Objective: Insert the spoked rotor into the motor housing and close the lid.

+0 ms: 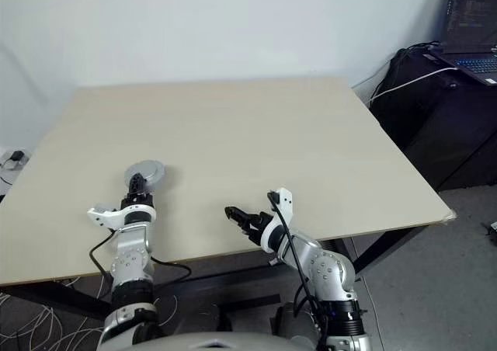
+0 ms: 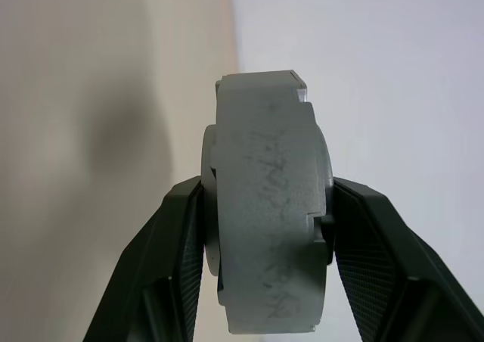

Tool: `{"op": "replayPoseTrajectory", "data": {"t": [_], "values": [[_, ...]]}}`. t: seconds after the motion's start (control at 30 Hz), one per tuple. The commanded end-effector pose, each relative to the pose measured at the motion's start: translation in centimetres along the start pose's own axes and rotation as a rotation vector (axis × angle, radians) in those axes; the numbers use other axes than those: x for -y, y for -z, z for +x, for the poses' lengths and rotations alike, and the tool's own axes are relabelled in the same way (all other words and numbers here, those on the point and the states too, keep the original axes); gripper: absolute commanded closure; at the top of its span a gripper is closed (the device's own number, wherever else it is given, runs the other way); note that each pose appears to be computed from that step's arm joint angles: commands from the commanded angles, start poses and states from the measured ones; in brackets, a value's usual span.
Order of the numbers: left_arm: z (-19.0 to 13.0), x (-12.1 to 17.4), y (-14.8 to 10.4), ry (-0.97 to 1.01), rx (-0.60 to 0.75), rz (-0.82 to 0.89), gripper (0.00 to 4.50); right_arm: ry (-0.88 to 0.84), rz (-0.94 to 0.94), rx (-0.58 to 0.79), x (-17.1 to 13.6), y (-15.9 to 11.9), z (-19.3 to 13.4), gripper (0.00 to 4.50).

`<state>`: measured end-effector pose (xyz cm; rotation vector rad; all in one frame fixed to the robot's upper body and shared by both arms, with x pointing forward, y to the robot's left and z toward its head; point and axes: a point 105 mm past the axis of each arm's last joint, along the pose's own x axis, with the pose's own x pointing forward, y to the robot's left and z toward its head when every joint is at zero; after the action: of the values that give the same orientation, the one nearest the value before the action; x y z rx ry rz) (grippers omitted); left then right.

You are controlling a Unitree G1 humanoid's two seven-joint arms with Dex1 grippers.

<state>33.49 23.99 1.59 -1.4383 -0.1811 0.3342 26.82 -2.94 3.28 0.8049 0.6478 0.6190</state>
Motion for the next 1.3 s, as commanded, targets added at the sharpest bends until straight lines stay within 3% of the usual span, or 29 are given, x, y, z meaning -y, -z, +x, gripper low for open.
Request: {"op": "replayPoseTrajectory", "data": {"t": [0.03, 0.5, 1.1, 1.3], "values": [[1.6, 2.1, -0.1, 0.056, 0.033, 0.005, 2.37, -0.042, -0.03, 0.044, -1.1, -0.8, -0.1, 0.0], [5.3, 2.3, -4.5, -0.01, 0.169, 0.102, 2.37, -0.042, -0.045, 0.037, -1.0, -0.6, 0.0, 0.0], [5.6, 0.3, -5.7, -0.122, 0.215, 0.121, 2.37, -0.041, -0.036, 0.044, -1.1, -0.6, 0.0, 0.0], [5.2, -0.2, -5.5, -0.153, 0.215, 0.158, 0.36, -0.04, -0.032, 0.045, -1.0, -0.6, 0.1, 0.0]]}}
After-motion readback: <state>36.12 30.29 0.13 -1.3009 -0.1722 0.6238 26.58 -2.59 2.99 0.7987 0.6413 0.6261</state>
